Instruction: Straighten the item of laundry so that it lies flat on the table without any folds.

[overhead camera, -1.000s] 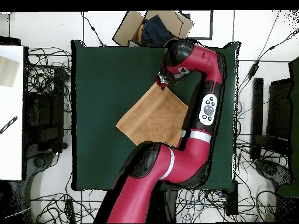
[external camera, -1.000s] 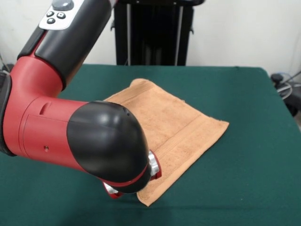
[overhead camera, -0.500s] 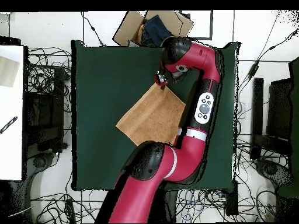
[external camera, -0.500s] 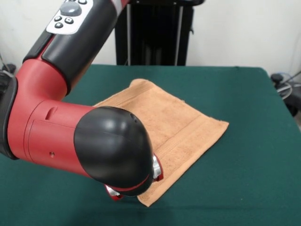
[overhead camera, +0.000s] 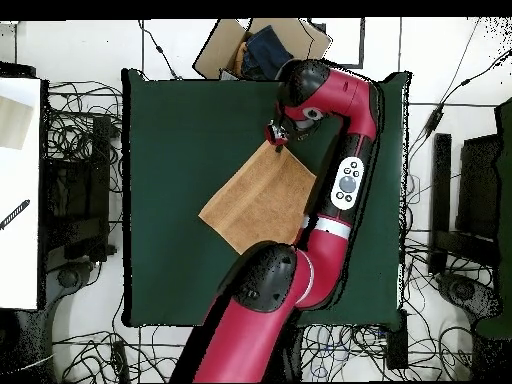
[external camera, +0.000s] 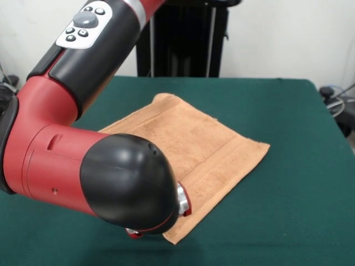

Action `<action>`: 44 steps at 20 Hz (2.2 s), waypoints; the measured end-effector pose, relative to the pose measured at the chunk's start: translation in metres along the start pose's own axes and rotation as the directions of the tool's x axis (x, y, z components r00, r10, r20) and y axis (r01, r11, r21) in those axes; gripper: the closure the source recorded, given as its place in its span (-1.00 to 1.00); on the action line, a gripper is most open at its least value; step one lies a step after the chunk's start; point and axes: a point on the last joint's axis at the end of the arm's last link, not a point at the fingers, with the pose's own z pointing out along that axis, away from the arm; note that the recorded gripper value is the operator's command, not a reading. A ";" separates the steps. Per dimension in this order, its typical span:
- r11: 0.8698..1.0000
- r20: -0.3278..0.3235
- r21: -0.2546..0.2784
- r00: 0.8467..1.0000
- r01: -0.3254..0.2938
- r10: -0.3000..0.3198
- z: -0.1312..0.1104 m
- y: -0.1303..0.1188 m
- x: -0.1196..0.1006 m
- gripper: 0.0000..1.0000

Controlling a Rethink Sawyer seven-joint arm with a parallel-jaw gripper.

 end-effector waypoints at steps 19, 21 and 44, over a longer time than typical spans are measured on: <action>0.999 -0.052 -0.017 0.998 -0.048 0.047 -0.001 -0.003 -0.010 1.00; 0.998 -0.061 -0.013 0.997 -0.054 0.053 -0.001 -0.003 -0.011 1.00; 0.991 -0.119 -0.037 0.985 -0.128 0.123 -0.002 -0.008 -0.023 1.00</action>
